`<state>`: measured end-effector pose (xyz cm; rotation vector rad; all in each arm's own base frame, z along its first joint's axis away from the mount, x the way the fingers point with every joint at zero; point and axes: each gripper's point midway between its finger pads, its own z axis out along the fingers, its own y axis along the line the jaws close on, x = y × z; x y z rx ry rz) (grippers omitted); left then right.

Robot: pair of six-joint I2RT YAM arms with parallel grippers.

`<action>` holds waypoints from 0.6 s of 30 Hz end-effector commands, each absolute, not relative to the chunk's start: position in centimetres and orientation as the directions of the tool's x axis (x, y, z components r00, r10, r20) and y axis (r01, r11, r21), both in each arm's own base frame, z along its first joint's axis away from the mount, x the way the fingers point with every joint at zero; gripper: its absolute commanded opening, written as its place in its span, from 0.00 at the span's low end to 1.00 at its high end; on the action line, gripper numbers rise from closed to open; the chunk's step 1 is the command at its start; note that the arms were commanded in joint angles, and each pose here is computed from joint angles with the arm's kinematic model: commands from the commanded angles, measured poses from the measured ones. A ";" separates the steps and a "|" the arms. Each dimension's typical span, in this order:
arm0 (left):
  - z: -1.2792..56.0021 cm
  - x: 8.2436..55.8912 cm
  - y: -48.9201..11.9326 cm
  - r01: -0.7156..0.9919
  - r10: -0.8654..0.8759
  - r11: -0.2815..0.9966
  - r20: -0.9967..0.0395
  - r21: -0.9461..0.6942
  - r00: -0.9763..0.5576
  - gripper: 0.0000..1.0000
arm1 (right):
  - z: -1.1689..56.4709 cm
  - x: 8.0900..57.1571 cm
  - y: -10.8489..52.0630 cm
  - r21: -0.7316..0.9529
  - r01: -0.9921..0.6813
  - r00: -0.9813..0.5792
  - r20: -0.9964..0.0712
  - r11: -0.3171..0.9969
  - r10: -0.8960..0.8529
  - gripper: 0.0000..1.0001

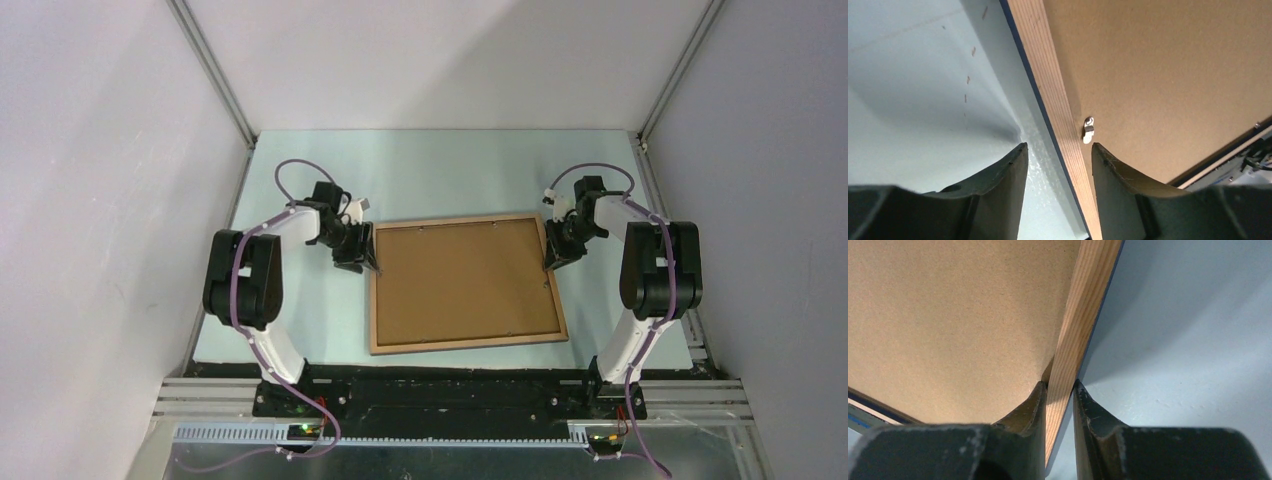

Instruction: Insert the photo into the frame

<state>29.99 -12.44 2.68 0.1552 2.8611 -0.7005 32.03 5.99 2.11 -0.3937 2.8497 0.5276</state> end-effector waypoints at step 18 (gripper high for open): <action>2.3 30.4 -14.1 0.300 0.225 0.915 -0.276 -0.271 -0.934 0.55 | 3.3 32.7 6.6 0.447 -0.270 -0.946 -0.288 0.853 -0.149 0.10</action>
